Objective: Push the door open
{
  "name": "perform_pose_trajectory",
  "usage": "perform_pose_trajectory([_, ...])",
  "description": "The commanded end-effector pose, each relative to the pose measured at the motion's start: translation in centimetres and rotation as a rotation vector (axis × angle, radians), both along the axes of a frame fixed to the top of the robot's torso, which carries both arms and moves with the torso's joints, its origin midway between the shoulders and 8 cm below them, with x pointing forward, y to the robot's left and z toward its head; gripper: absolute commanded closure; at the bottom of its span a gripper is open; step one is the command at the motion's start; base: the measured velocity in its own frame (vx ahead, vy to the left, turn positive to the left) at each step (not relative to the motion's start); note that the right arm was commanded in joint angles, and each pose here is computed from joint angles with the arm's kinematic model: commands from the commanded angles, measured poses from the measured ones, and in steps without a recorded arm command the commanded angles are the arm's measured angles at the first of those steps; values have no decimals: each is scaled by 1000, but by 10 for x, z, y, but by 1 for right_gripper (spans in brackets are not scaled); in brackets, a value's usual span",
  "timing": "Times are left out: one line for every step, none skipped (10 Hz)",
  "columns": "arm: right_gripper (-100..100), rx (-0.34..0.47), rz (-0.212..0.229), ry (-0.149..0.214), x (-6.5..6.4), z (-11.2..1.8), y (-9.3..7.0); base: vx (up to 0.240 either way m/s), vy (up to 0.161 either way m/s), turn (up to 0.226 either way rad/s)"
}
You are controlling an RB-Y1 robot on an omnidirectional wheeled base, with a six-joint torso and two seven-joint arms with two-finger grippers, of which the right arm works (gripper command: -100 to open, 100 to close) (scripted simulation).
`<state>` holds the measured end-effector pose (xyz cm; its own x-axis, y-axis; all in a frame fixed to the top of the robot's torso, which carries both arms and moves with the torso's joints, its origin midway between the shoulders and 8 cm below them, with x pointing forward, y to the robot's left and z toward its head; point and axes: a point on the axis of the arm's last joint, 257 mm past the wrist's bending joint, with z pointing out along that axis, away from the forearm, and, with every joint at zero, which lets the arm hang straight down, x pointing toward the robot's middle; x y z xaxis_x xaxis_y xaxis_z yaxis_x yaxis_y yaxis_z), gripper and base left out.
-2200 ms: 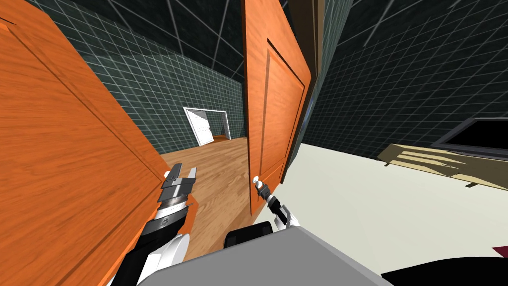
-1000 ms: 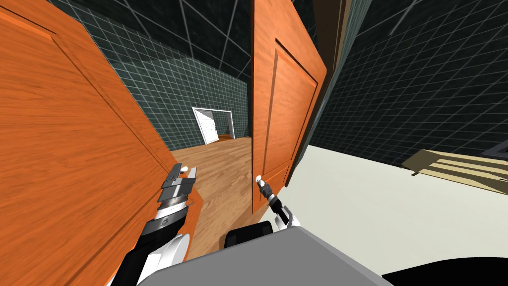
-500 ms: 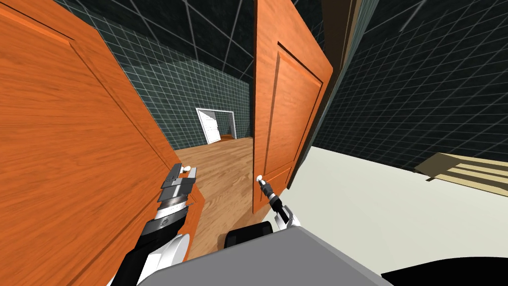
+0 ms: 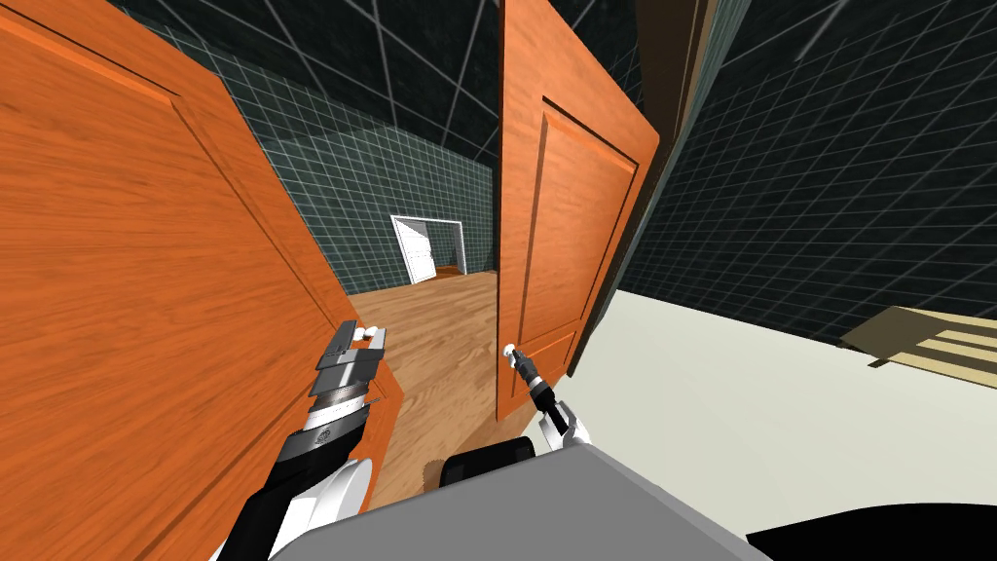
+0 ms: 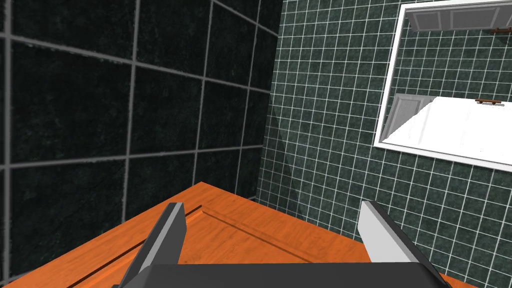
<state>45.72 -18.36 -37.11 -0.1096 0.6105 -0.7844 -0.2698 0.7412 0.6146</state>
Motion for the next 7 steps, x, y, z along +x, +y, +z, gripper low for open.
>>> perform_pose_trajectory([100, 58, -30, 15, 2, 1, -16, 39, -5, 60])
perform_pose_trajectory([100, 63, -30, 17, 2, 1, -16, 27, -8, 17])
perform_pose_trajectory([-100, 22, -19, 3, 0, 3, -12, -12, 2, -59])
perform_pose_trajectory([-100, -1, -16, -2, -1, 2, -11, -31, 14, -57])
perform_pose_trajectory([-100, -27, -12, -6, -2, 2, -10, -42, 9, -63])
perform_pose_trajectory([-100, -59, -7, -12, -3, 1, -9, -47, 7, -68])
perform_pose_trajectory([-100, -91, -2, -18, -5, 0, -8, -53, 19, -85])
